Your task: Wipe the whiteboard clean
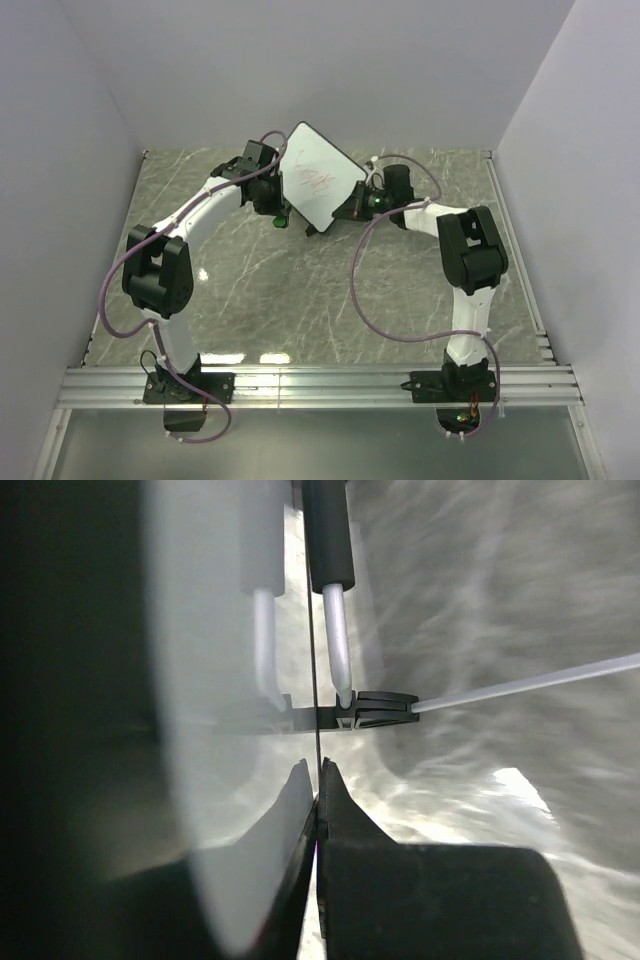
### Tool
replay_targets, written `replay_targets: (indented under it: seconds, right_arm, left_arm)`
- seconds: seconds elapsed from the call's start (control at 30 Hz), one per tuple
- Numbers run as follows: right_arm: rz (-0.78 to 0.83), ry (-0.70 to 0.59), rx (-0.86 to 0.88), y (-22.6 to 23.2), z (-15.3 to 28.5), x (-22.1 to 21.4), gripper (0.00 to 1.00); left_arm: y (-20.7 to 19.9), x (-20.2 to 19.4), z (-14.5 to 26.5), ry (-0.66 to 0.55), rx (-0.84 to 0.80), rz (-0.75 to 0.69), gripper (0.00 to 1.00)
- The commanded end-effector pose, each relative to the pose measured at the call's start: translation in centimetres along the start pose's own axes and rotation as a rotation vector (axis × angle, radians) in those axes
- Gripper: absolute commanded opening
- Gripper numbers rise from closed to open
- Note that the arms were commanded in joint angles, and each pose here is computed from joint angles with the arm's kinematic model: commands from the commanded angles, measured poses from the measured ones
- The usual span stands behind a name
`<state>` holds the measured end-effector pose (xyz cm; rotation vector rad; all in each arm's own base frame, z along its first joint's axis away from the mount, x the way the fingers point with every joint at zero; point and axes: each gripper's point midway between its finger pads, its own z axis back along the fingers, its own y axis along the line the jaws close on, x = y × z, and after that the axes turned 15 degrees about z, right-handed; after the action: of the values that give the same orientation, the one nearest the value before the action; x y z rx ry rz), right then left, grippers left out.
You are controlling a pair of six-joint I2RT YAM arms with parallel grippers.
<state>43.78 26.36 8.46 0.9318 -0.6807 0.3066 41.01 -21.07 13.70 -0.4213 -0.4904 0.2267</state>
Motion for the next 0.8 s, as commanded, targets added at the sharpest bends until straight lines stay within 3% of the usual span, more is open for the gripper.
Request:
replay_targets:
  seconds: [0.0,0.37,0.6,0.77]
  right_arm:
    - [-0.046,0.189,0.124,3.4,-1.0,-5.4,0.00]
    - [-0.069,0.286,0.183,5.9,2.1,-10.1,0.00]
    - [-0.068,0.350,0.199,6.8,2.3,-10.5,0.00]
    - [-0.092,0.363,0.214,7.6,2.4,-10.1,0.00]
  left_arm:
    - [-1.0,0.3,0.4,-0.023,-0.040,-0.034,0.00]
    - [-4.0,3.1,-0.9,-0.075,-0.131,-0.037,0.00]
    - [-6.0,0.8,-3.0,-0.062,-0.208,-0.114,0.00]
    - [-8.2,-2.2,-6.0,0.032,-0.289,-0.119,0.00]
